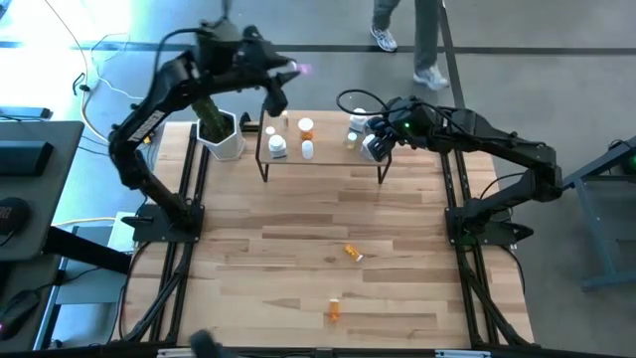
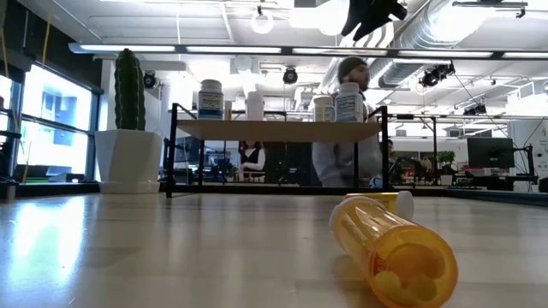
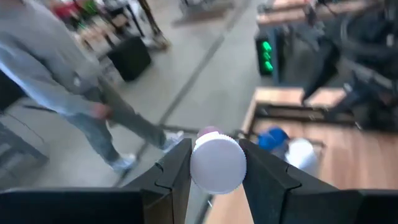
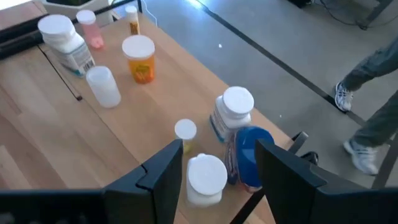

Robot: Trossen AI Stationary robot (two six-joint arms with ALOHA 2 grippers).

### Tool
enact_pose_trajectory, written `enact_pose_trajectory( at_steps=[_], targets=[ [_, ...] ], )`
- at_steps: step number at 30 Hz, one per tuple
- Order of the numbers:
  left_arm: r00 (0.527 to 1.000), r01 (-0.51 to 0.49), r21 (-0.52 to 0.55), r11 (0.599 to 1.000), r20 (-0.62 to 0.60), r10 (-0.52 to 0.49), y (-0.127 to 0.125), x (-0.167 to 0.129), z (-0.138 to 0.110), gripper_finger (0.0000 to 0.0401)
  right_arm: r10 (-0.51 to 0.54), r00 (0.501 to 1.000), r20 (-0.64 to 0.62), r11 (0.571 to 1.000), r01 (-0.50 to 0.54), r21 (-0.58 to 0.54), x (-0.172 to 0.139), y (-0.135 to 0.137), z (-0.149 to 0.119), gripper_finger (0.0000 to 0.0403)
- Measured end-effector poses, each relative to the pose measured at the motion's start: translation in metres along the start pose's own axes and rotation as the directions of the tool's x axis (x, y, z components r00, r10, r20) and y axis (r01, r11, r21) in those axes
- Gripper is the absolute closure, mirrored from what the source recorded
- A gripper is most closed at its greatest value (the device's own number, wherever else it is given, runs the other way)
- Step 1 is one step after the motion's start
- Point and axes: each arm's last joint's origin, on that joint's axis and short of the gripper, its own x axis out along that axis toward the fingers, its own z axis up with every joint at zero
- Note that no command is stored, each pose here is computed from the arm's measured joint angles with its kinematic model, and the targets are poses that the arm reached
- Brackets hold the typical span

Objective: Pick and place medicine bottles onto shelf by color
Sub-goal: Put the pink pill bottle on the shelf

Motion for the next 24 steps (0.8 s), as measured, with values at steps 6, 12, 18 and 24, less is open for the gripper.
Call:
enact_pose_trajectory(
  at_steps=[6,12,18,24],
  targets=[
    [0.985,0.136,-0.012,0.991,-0.103,-0.136,-0.015,0.04,-0.014,0.0288,-0.004,1.0,-0.013,1.0,0.004,0.021,0.0,0.0,-0.001,0.0213],
    [0.95,0.232,-0.014,0.973,-0.212,-0.23,-0.032,0.079,-0.031,0.0288,-0.003,1.0,-0.011,1.0,0.004,0.022,0.0,0.0,-0.001,0.0213],
    [0.905,0.29,-0.014,0.957,-0.322,-0.279,-0.049,0.107,-0.048,0.0288,-0.003,1.0,-0.011,1.0,0.004,0.028,0.0,0.0,-0.001,0.0213],
    [0.865,0.333,-0.017,0.943,-0.393,-0.313,-0.064,0.125,-0.06,0.0288,-0.004,1.0,-0.01,0.999,0.004,0.047,0.0,0.0,-0.001,0.0213]
  ],
)
